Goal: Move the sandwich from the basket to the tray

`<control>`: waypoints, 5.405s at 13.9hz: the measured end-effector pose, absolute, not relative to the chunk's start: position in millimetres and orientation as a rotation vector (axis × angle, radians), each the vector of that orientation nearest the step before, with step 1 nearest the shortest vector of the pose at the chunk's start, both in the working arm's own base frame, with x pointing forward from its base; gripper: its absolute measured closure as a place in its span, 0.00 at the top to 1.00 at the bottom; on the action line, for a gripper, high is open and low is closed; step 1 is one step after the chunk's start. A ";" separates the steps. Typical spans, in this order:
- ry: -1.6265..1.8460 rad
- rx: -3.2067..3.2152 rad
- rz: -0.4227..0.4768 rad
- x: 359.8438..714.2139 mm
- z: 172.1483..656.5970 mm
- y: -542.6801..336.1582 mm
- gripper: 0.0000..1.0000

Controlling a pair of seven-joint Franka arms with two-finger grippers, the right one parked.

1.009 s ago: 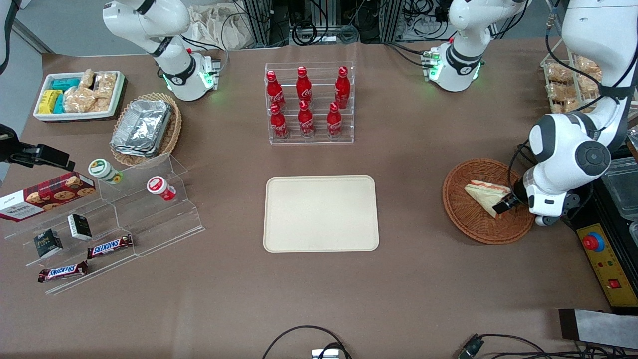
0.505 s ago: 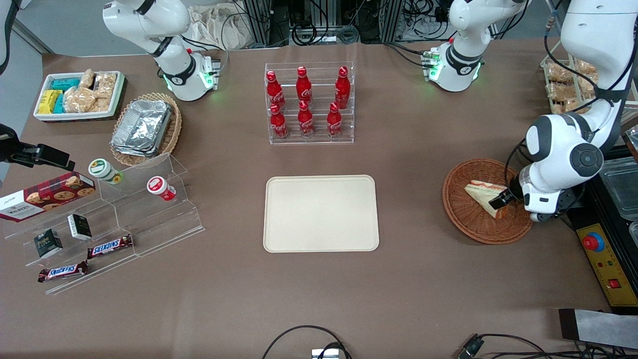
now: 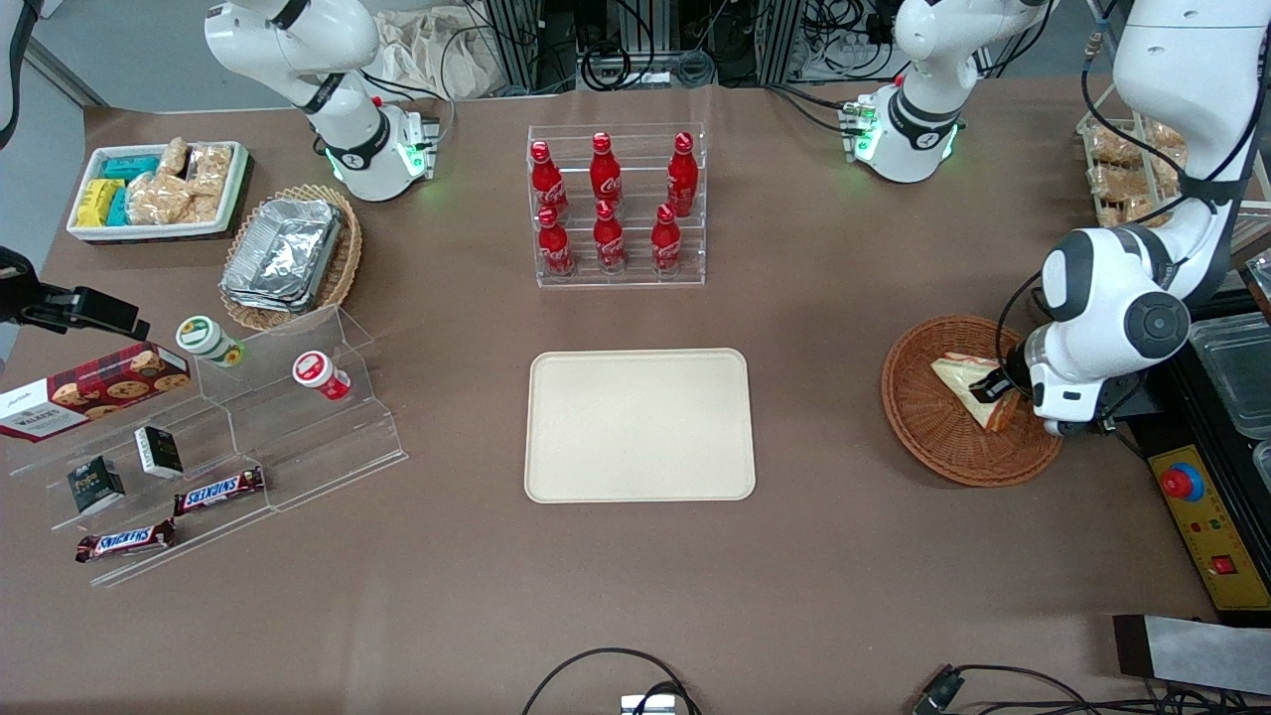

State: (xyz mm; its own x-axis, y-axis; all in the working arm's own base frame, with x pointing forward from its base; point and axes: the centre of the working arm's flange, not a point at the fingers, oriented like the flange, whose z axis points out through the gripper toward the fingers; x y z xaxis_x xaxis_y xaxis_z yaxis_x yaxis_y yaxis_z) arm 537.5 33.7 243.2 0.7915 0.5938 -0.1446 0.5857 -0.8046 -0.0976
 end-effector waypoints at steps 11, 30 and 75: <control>-0.583 -2.935 0.367 606.3 459.3 -64.1 0.20; -0.221 -3.129 0.309 597.7 245.0 -417.3 0.20; 0.044 -3.057 0.248 593.1 522.6 -106.4 1.00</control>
State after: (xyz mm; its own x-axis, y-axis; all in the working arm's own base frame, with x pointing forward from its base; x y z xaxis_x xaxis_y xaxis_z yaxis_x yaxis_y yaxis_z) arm 593.1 -106.4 522.6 0.9865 -0.0225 -0.1623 -0.0344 -0.9969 -0.0711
